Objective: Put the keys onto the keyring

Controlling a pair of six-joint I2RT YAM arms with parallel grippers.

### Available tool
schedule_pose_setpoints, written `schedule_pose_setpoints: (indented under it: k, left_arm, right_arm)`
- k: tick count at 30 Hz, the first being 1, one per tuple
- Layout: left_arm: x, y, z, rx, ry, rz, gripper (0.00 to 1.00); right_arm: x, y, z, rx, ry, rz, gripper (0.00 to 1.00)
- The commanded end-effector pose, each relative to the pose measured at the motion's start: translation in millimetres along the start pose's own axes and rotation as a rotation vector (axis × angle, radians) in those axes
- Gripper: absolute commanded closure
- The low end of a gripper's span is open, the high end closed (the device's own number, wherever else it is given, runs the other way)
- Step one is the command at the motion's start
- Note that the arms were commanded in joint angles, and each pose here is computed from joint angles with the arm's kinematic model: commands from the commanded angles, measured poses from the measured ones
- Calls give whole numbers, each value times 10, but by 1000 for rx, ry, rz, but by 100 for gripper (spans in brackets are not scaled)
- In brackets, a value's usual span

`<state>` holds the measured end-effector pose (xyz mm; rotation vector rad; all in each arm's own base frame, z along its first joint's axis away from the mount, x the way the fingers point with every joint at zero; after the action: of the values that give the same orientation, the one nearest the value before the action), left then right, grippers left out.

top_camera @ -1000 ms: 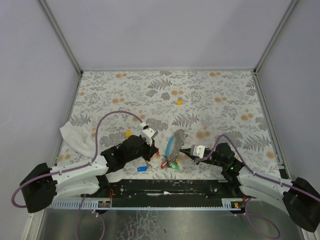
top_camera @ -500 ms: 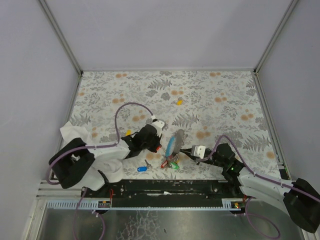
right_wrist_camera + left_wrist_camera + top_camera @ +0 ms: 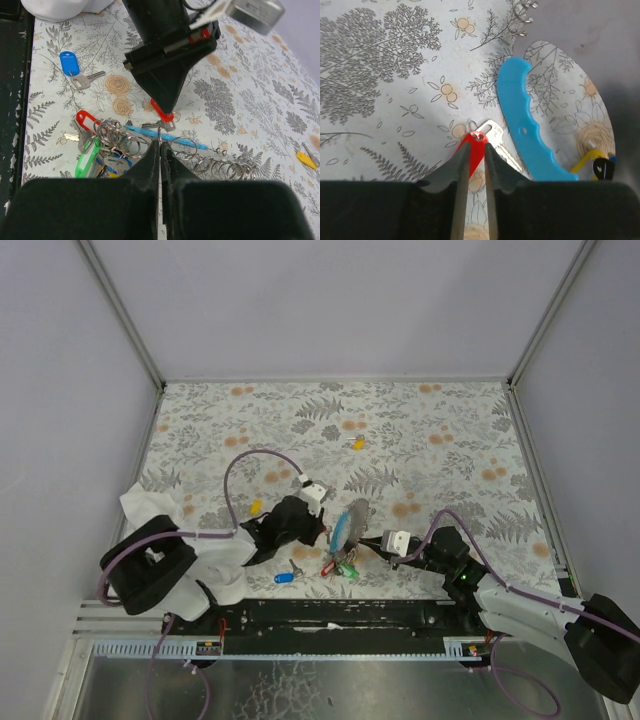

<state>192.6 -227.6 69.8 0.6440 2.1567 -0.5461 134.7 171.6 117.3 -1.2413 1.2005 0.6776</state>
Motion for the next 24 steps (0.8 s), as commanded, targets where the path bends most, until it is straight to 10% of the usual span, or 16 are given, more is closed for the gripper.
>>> schedule_pose_setpoints:
  k: [1,10,24]
  left_arm:
    - [-291,-21,-217,35,-215,37,80]
    - [-446,-311,-773,428,-480,377,69]
    - [-593,-595,-771,731,-464,566,61]
  right_arm:
    - [-198,-111,27,50,-99,-54,100]
    - [-308,-114,42,1,-130,-96,100]
    - [-498,-147,71,-63,-146,-117,100]
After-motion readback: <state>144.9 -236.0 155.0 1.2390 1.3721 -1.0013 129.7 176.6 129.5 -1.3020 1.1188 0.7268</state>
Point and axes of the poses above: each gripper's point midway between its finger pads, its own z axis out along the fingers, its own y axis along the line the jaws close on, x = y × z, the point moved 8 cm from there along -z, back along the fingers, and after that the axes turned 1 degree about z, right-handed, at the moved point
